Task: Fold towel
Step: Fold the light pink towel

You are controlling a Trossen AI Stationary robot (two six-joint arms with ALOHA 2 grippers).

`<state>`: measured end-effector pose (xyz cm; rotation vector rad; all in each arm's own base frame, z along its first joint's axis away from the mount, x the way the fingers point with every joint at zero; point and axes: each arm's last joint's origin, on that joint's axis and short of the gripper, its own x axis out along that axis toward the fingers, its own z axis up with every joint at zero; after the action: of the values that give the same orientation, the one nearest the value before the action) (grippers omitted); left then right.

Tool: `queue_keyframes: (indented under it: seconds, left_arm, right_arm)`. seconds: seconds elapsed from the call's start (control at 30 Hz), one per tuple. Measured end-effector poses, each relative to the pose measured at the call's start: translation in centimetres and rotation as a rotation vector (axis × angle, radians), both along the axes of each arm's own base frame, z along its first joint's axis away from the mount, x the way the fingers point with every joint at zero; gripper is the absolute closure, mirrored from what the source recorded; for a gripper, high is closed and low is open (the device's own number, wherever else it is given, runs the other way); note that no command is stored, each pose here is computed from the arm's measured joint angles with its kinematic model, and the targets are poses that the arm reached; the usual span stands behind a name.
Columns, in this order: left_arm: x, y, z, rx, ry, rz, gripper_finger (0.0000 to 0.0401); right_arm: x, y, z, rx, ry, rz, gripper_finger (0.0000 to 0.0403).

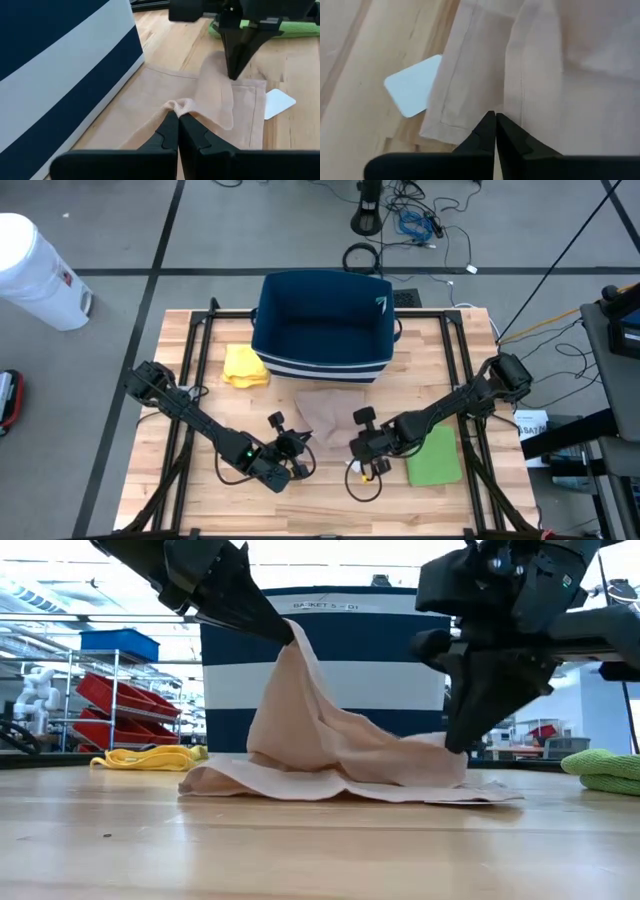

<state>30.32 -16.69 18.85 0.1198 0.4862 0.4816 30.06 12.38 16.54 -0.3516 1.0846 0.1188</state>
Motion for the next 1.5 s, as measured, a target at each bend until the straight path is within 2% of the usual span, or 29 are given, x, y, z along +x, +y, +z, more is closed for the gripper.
queue_keyframes:
  seconds: [0.2,0.5,0.6,0.73,1.07,1.5]
  left_arm:
    - [0.0,0.0,0.0,-0.001,0.002,-0.003,0.0401]
    - [0.0,0.0,0.0,-0.007,0.004,-0.008,0.0401]
    - [0.0,0.0,0.0,-0.008,0.004,-0.008,0.0401]
    - [0.0,-0.1,0.0,-0.017,0.009,-0.017,0.0401]
    - [0.0,-0.1,0.0,-0.015,0.010,-0.018,0.0401]
    - [0.0,-0.1,0.0,-0.015,0.010,-0.019,0.0401]
  right_arm:
    - [0.3,0.2,-1.3,0.004,0.047,0.032,0.0392]
    - [0.8,-0.4,-2.6,-0.015,0.073,0.007,0.0330]
    - [1.0,-0.7,-2.7,-0.006,0.073,-0.015,0.0321]
    - [0.9,-0.7,-2.6,-0.007,0.073,-0.010,0.0323]
    - [1.1,-1.2,-2.6,0.037,0.090,-0.008,0.0358]
    - [1.3,-1.9,-2.0,0.038,0.074,-0.018,0.0359]
